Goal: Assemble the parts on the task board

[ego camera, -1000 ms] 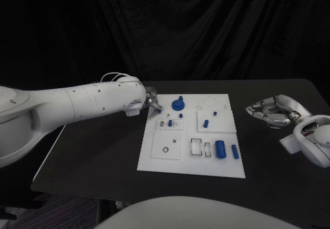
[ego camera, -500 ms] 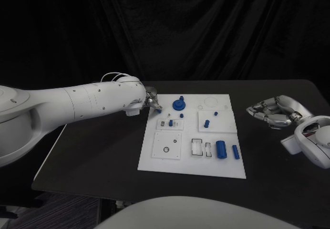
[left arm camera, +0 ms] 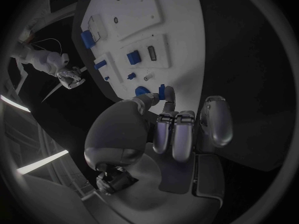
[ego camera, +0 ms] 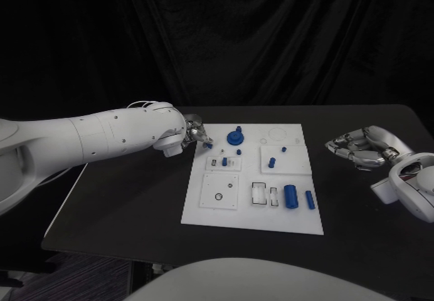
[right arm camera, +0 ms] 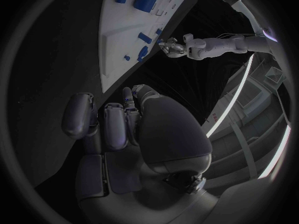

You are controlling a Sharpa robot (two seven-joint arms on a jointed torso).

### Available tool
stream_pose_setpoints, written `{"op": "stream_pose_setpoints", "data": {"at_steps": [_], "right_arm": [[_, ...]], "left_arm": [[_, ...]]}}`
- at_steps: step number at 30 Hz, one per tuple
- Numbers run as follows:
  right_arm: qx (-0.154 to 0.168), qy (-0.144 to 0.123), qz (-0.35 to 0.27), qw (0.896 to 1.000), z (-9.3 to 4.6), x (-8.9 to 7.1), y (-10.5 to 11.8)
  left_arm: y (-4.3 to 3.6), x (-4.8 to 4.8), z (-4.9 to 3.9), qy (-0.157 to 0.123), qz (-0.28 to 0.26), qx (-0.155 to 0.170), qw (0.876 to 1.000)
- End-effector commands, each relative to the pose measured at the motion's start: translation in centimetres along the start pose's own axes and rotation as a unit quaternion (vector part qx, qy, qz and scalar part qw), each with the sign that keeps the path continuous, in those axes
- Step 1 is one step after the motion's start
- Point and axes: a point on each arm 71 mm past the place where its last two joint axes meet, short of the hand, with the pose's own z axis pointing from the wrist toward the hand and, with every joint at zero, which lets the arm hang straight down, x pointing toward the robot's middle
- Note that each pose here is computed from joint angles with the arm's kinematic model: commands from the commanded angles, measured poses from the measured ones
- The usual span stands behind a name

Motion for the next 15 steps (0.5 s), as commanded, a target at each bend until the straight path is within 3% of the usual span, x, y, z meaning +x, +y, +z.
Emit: {"op": "stream_pose_setpoints", "data": {"at_steps": [1,5,15], "right_arm": [[0.008,0.003,-0.001,1.000,-0.1,0.1,-0.2],[0.007,0.002,-0.001,1.000,-0.1,0.1,-0.2],[-0.001,0.000,0.000,1.000,-0.2,0.2,0.1]], "left_arm": [[-0.10,0.36,-0.74,-0.010,-0.038,0.016,0.999],[0.07,0.84,-1.85,-0.014,-0.028,0.025,0.999],[-0.21,1.84,-3.03,-0.035,0.021,0.044,0.998]]}}
